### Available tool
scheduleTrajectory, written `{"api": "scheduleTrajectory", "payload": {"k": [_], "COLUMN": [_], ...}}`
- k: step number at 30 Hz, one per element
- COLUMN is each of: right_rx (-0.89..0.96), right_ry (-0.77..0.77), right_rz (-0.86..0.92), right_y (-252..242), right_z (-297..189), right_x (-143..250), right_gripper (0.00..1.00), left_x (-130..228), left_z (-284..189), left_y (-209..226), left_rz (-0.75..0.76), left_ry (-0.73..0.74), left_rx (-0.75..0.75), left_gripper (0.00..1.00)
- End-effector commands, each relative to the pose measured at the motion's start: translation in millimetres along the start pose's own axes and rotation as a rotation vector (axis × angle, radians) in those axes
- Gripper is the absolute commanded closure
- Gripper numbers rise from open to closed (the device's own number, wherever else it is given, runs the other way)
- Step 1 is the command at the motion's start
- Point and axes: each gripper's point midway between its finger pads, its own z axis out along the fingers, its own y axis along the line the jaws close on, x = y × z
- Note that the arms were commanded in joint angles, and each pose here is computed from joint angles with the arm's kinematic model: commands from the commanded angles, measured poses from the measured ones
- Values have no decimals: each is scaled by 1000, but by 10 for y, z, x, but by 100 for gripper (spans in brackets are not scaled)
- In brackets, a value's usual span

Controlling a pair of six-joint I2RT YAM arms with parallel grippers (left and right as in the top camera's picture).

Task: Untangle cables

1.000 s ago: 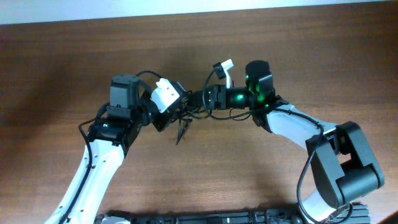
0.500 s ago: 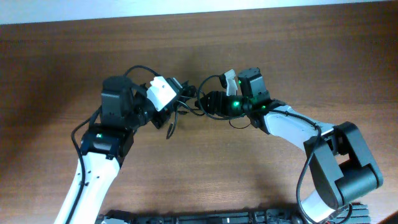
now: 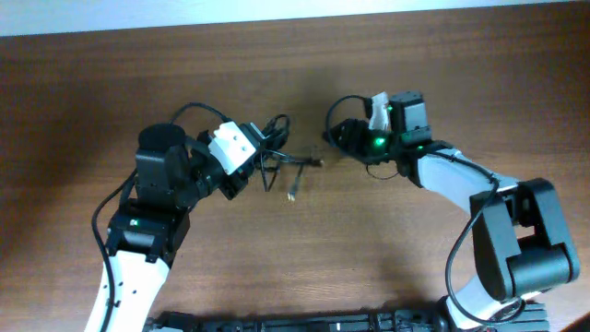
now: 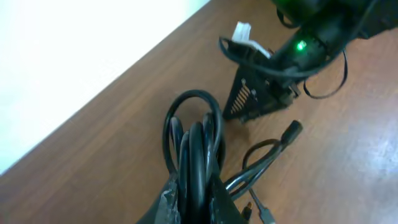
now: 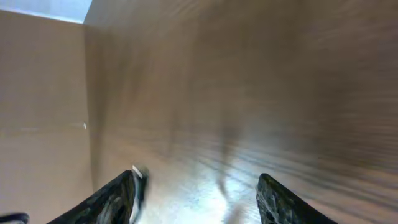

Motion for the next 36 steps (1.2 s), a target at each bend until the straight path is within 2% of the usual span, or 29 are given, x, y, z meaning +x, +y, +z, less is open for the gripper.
{"api": "scheduleTrajectory", "payload": {"k": [1, 5, 8, 11, 13, 17, 24, 27, 31, 36], "right_rx": [17, -70, -272, -513, -590, -686, -706, -656, -629, -688], "right_ry": [-31, 1, 65, 152, 199, 244, 282, 263, 198, 150], "right_rz": [-9, -6, -74, -249, -265, -317, -308, -247, -227, -283], "right_y": [-85, -30, 300, 795, 1051, 1474, 1813, 1788, 1806, 1929], "right_z": [-68, -184, -318, -469, -496, -509, -271, -135, -51, -163], "right_x": [-85, -115, -86, 71, 165, 341, 700, 713, 645, 557], "right_gripper": [33, 25, 24, 29, 30, 39, 48, 48, 48, 51], "left_x": [-82, -83, -66, 37, 143, 275, 304, 293, 198, 328], "left_z": [-67, -68, -53, 36, 129, 245, 269, 268, 255, 239], "left_y": [-16, -14, -15, -15, -13, -13, -14, -29, -183, -239], "left_rz": [-10, -10, -13, -35, -57, -83, -88, -89, -97, -131], "left_ry": [-19, -19, -14, 19, 51, 90, 98, 93, 41, 97], "left_rx": [4, 3, 6, 24, 42, 65, 69, 78, 170, 183], "left_gripper": [100, 100, 100, 100, 100, 100, 100, 100, 100, 100]}}
